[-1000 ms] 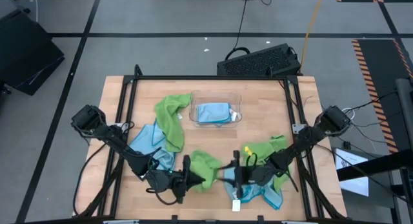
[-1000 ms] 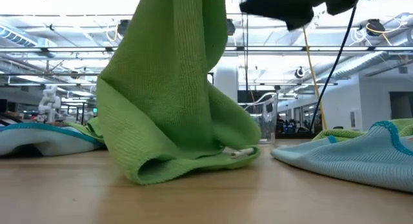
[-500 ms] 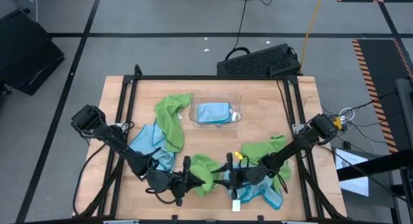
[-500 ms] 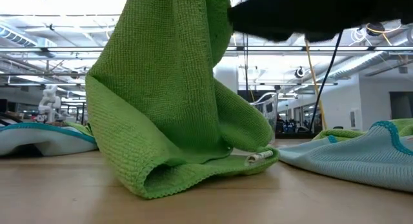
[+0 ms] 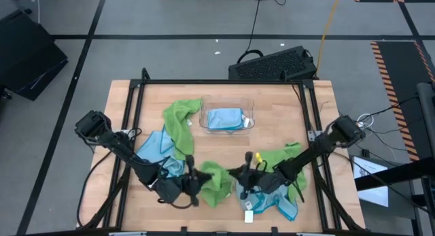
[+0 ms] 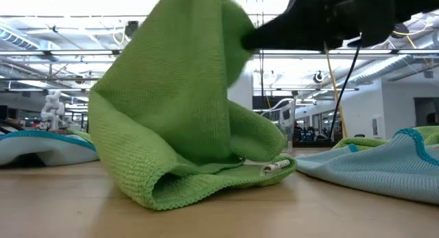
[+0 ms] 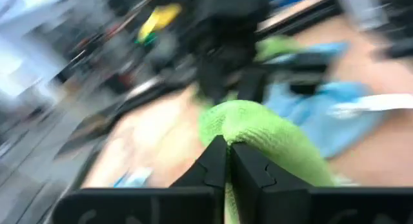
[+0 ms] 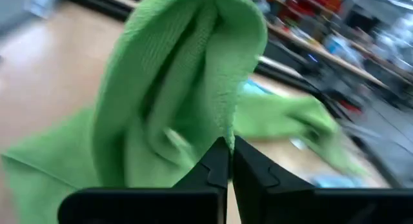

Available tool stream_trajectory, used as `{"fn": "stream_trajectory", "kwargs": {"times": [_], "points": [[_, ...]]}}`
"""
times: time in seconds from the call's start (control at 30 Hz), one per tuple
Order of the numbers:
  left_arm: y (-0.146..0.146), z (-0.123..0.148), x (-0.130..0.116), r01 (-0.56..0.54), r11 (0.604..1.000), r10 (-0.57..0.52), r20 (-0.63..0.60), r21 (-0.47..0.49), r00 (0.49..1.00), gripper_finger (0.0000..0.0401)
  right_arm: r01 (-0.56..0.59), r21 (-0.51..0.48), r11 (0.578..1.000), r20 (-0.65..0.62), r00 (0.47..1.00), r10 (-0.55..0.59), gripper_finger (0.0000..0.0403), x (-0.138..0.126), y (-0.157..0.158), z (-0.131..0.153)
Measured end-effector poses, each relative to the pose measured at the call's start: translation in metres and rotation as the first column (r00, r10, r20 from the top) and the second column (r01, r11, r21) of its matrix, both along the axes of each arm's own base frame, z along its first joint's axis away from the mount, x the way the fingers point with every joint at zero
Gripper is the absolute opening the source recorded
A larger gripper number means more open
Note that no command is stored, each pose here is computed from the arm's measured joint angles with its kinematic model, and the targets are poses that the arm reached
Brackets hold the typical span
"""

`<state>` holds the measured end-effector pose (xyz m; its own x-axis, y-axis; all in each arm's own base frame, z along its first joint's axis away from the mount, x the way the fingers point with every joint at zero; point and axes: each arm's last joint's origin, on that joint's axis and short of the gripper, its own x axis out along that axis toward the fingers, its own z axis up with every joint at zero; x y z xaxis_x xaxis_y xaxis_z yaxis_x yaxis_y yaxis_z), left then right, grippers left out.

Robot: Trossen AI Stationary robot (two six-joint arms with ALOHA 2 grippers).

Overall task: Fold microfiber towels
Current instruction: Fold the bottom left green microfiber cloth

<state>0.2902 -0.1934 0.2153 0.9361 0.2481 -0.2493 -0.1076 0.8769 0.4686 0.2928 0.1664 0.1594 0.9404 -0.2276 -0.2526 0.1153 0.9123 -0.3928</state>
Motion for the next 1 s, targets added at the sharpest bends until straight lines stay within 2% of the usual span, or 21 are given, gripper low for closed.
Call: {"fn": "stream_trajectory", "kwargs": {"times": [0.13,0.23,0.33,0.43,0.53,0.7,0.83,1.0], "points": [[0.013,-0.012,-0.003,-0.185,0.982,0.187,-0.050,0.033,0.981,0.0081,0.102,0.009,0.995,-0.009,0.995,-0.102,0.0005,-0.013,-0.007,0.019],[0.028,-0.020,-0.006,-0.346,0.938,0.346,-0.047,0.017,0.937,0.0138,0.126,0.051,0.991,-0.001,0.992,-0.126,0.0003,-0.020,-0.012,0.035],[0.043,-0.027,-0.006,-0.452,0.891,0.450,-0.053,-0.042,0.891,0.0186,0.159,0.097,0.982,0.007,0.987,-0.161,0.0003,-0.023,-0.022,0.047],[0.054,-0.030,-0.003,-0.491,0.860,0.484,-0.080,-0.139,0.871,0.0218,0.187,0.124,0.974,0.006,0.982,-0.190,0.0003,-0.027,-0.031,0.055],[0.057,-0.030,0.003,-0.462,0.851,0.448,-0.114,-0.252,0.887,0.0232,0.227,0.132,0.965,0.023,0.972,-0.232,0.0002,-0.032,-0.038,0.065],[0.047,-0.014,0.010,-0.286,0.877,0.247,-0.147,-0.386,0.958,0.0224,0.273,0.136,0.952,0.072,0.956,-0.284,0.0001,-0.038,-0.047,0.082],[0.034,0.011,0.009,-0.179,0.878,0.156,-0.089,-0.444,0.984,0.0197,0.280,0.156,0.947,0.086,0.952,-0.295,0.0001,-0.040,-0.052,0.089],[0.021,0.024,0.003,-0.116,0.888,0.100,-0.059,-0.444,0.993,0.0157,0.295,0.162,0.942,0.061,0.950,-0.307,0.0001,-0.042,-0.053,0.085]]}}
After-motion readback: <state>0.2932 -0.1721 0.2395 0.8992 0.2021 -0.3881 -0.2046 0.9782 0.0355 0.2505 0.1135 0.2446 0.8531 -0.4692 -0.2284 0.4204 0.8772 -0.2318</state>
